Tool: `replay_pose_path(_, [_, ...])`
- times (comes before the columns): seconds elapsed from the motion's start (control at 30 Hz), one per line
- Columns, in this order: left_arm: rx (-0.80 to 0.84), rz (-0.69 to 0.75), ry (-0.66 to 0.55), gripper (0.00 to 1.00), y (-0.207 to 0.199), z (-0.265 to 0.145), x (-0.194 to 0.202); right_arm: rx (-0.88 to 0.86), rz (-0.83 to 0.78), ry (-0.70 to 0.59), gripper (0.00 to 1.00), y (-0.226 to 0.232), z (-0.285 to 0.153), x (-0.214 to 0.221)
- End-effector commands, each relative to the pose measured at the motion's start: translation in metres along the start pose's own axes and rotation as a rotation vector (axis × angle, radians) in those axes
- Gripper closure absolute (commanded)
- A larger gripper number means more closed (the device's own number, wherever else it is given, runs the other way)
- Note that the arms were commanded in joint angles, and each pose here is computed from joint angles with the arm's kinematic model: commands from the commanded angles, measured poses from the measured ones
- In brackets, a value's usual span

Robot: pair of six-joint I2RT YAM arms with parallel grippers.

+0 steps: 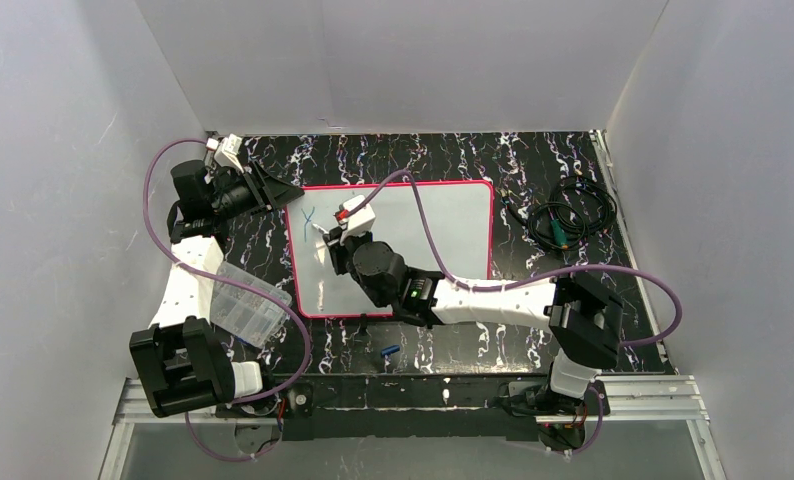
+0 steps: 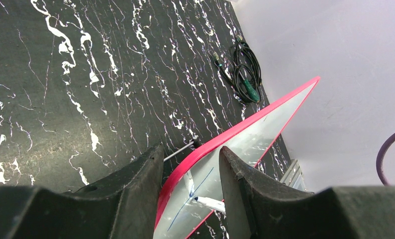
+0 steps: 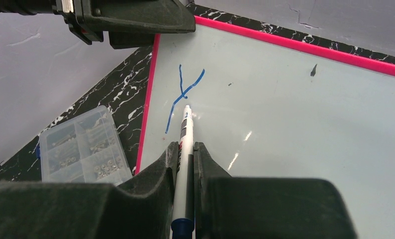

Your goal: Write a sentence on the whiteboard

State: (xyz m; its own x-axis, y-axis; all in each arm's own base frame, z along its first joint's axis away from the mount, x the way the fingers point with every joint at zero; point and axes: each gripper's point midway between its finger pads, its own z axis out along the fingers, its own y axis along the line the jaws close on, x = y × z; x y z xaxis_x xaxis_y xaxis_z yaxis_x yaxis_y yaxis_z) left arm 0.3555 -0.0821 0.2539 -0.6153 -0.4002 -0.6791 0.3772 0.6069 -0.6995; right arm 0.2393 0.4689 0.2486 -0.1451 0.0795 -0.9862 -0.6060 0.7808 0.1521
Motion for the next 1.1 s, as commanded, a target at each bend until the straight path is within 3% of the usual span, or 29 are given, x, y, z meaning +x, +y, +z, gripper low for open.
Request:
replay_pose_path(0.0, [0.043,0.025,0.006,0.57,-0.016,-0.005,0.001,-0.011,0.013,-0.04,0.99,0.006,0.006,-0.019])
replay_pose_path(0.53, [0.044,0.029,0.005,0.57,-0.017,-0.005,0.001,-0.004,0.008,0.05,0.99,-0.005,-0.007,0.012])
replay_pose_path(1.07, [0.045,0.03,0.005,0.57,-0.017,-0.005,0.001,0.051,0.004,-0.033,0.99,-0.014,-0.008,-0.019])
